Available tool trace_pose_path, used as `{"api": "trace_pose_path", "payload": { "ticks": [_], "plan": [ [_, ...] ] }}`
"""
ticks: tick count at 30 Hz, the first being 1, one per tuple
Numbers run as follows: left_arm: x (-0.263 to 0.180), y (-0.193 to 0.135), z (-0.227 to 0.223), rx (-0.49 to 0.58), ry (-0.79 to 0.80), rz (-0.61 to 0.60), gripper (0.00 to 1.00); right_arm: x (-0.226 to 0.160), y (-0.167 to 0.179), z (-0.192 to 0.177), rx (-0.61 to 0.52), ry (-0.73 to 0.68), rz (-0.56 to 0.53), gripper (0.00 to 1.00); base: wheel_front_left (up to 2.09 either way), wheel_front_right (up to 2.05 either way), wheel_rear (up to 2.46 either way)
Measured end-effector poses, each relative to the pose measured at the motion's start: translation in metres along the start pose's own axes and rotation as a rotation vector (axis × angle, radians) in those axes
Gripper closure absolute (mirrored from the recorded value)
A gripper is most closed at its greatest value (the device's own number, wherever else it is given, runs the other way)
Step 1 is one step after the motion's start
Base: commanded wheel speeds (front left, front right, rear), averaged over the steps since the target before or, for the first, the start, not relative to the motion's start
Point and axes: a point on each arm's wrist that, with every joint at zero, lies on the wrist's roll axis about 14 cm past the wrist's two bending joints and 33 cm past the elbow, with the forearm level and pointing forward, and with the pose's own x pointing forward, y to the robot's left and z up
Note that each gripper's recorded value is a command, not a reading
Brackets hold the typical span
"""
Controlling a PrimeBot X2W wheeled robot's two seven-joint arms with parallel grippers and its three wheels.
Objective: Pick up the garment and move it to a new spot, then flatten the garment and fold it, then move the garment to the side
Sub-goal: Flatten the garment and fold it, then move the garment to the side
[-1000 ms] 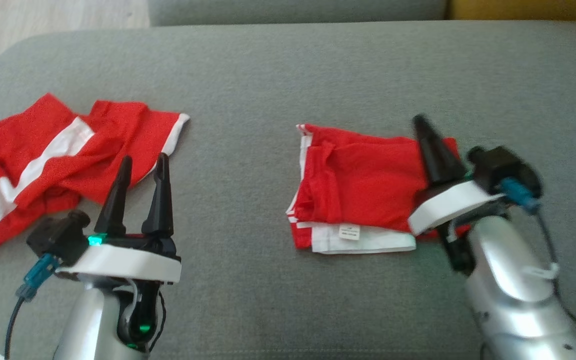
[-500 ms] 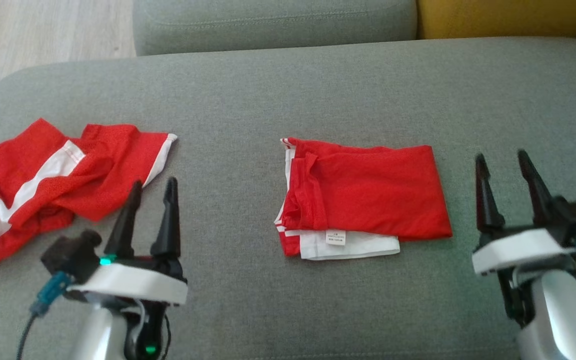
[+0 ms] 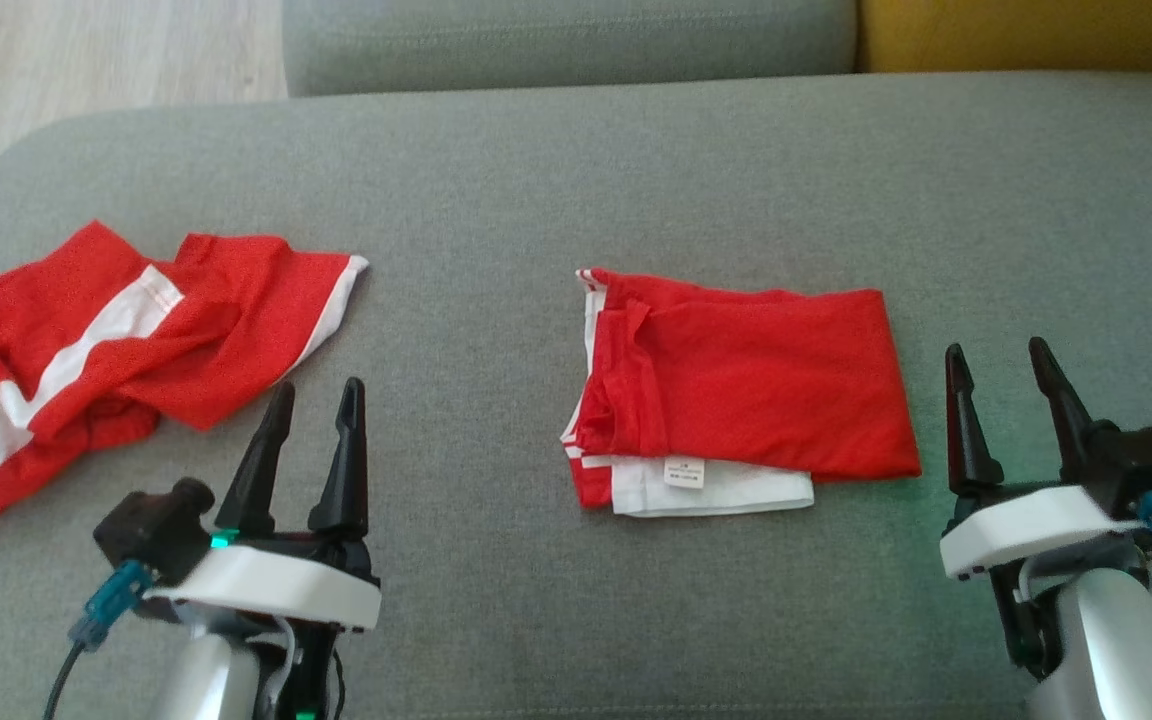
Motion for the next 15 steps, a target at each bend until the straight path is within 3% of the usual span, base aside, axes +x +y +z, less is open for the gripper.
{"api": "trace_pose_path", "payload": {
  "ticks": [15],
  "plan": [
    [0.020,0.018,-0.014,-0.001,0.035,0.037,0.00,0.033,0.012,-0.066,0.126,0.294,0.010,0.00,0.00,0.00,0.00]
  ]
}}
